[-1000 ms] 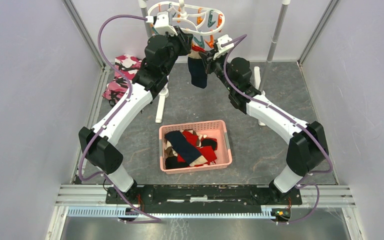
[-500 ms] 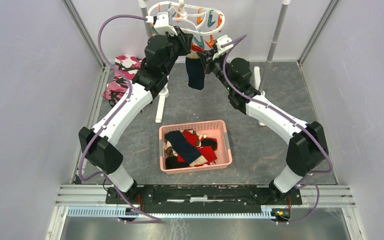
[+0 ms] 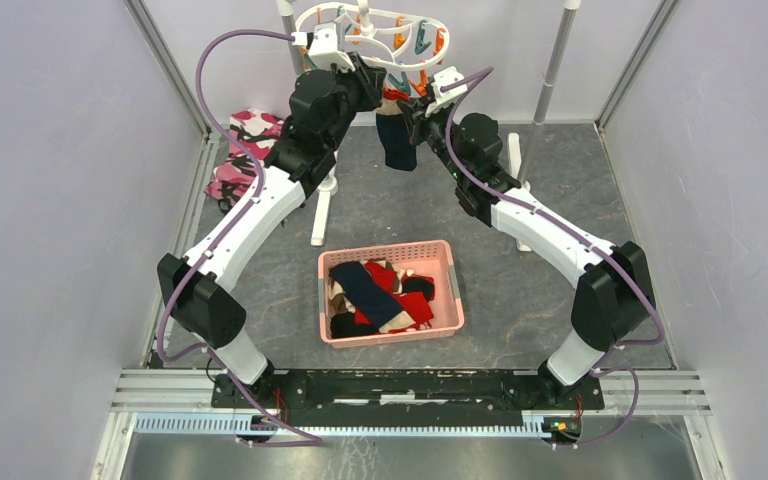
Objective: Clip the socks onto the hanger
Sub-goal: Clamp the sock onto the hanger.
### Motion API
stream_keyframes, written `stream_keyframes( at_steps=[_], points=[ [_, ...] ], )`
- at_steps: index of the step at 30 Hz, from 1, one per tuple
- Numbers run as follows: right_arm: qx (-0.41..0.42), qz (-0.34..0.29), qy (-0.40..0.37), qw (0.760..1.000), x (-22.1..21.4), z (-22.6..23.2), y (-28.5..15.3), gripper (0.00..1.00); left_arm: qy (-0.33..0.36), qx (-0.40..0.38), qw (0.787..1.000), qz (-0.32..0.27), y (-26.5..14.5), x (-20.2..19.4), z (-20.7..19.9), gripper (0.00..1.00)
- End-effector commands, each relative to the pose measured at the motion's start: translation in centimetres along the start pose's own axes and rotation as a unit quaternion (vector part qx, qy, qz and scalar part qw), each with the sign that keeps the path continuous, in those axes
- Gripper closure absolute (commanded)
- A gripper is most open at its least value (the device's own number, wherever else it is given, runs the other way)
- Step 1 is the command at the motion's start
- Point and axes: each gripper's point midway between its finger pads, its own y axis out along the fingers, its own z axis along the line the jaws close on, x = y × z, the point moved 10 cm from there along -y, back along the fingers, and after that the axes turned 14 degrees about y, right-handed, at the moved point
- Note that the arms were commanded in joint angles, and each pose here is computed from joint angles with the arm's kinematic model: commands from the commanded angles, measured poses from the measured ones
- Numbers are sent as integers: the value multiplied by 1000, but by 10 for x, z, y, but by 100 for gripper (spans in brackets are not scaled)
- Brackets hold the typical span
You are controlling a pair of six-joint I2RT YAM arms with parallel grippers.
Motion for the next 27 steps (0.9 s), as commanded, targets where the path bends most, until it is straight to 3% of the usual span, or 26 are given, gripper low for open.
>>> stream_keyframes(
  at_steps=[1, 9, 22, 24, 27],
  points=[
    [7, -47, -3, 999, 27, 7, 1, 100, -8, -2, 999, -33, -9, 25, -2, 80],
    [19, -43, -1, 999, 24, 8, 2, 100, -11, -3, 999, -33, -12, 27, -2, 70],
    [22, -38, 0, 999, 21, 9, 1, 100, -14, 5, 999, -36, -18, 31, 0, 37],
    [24, -37, 0, 999, 20, 9, 0, 92, -13, 8, 999, -35, -21, 30, 1, 32],
    [23, -35, -1, 999, 17, 8, -3, 72, -11, 16, 999, -33, -28, 29, 4, 24]
  ],
)
